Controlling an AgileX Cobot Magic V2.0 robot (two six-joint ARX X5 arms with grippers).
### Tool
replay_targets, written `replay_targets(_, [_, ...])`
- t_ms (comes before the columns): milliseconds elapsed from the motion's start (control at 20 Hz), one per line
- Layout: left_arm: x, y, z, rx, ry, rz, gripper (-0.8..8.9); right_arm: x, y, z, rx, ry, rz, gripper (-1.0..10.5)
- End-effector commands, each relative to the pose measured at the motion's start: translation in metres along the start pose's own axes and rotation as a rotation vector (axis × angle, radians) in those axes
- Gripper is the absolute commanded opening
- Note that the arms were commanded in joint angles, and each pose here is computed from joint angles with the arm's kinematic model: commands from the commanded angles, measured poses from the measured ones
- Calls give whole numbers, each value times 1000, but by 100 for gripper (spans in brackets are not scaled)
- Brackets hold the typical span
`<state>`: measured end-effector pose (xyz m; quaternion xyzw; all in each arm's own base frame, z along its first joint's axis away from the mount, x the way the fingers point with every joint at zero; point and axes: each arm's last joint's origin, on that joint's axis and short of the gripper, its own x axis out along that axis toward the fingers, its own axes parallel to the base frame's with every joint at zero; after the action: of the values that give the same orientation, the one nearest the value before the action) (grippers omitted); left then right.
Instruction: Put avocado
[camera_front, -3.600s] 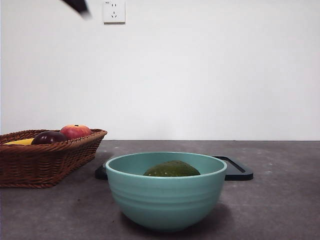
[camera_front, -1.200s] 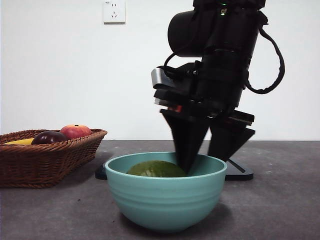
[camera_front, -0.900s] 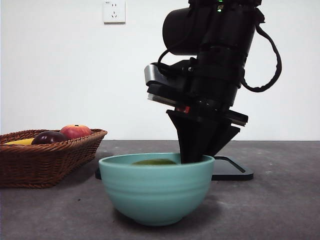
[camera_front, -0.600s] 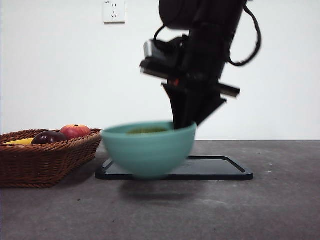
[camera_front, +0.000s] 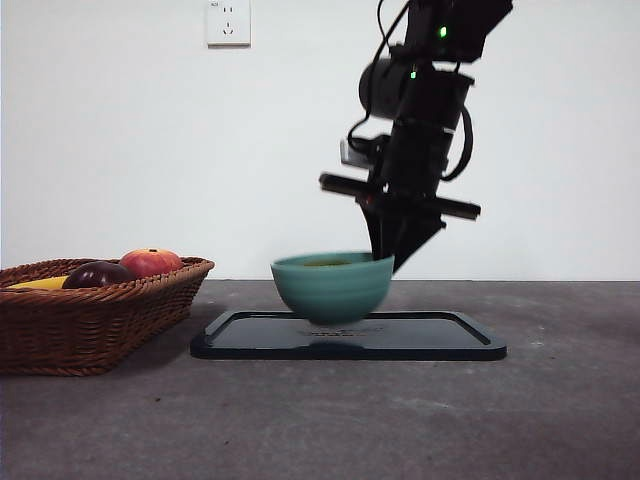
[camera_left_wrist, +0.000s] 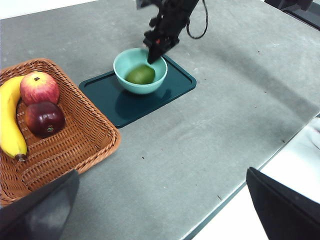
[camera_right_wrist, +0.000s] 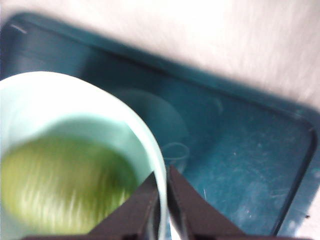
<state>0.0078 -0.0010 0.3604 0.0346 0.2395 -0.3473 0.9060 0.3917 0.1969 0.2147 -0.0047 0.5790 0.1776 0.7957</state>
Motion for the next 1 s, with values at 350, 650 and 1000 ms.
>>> replay_targets(350, [-3, 1, 0, 16, 8, -4, 547, 15, -2, 1, 43, 45, 14, 7])
replay_targets(650, [-3, 1, 0, 14, 8, -4, 548, 1, -7, 5, 55, 10, -9, 372])
replay_targets(1000, [-3, 1, 0, 11, 7, -4, 548, -120, 10, -22, -30, -89, -148, 519])
